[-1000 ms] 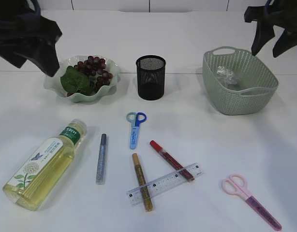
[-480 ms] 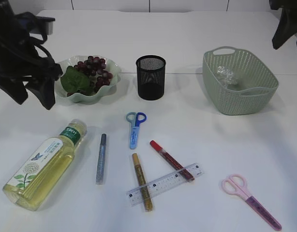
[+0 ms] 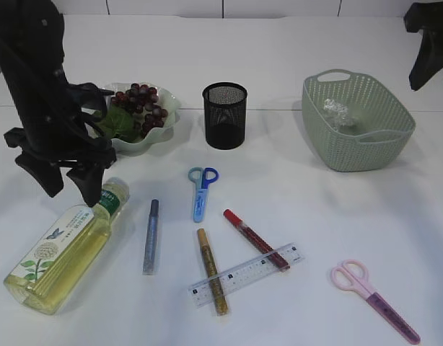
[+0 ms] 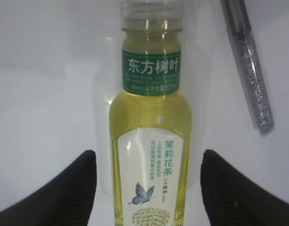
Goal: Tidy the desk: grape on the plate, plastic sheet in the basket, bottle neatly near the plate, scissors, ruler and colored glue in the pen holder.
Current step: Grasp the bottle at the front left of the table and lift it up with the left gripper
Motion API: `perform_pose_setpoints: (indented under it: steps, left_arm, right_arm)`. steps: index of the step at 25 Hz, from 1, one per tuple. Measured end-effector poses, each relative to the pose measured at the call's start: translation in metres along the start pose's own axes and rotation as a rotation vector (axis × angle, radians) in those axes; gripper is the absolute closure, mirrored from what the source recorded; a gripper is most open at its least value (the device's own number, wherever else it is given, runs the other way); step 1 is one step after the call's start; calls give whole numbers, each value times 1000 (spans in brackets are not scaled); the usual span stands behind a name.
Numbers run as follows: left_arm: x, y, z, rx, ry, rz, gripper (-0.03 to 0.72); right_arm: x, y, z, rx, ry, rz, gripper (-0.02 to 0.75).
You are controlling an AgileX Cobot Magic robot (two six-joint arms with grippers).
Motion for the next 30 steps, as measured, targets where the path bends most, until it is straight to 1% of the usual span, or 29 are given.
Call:
perform_pose_setpoints:
  steps: [9, 14, 19, 30]
  left_arm:
    - [-5, 1, 41, 11, 102, -1, 176]
    - [-7, 1, 48, 16, 112, -3, 167]
    - [-7, 1, 61, 21, 146, -2, 160]
    - [-8, 1, 73, 24, 174, -3, 155]
  right_arm:
    - [0, 0, 0, 0, 0, 0, 340]
    - [0, 0, 0, 0, 0, 0, 340]
    - [0, 0, 0, 0, 0, 0, 340]
    - [0, 0, 0, 0, 0, 0, 340]
Point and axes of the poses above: a point on each arm's last joint axis where the gripper is mounted, z pointing out along that axis toward the gripper, y along the wrist's bending axis when the last joint is at zero, x = y × z, the point moved 3 cm from there along z, pointing out along that axis toward the gripper, and after that the axes turned 7 degrees about z, right-handed, at the moved point
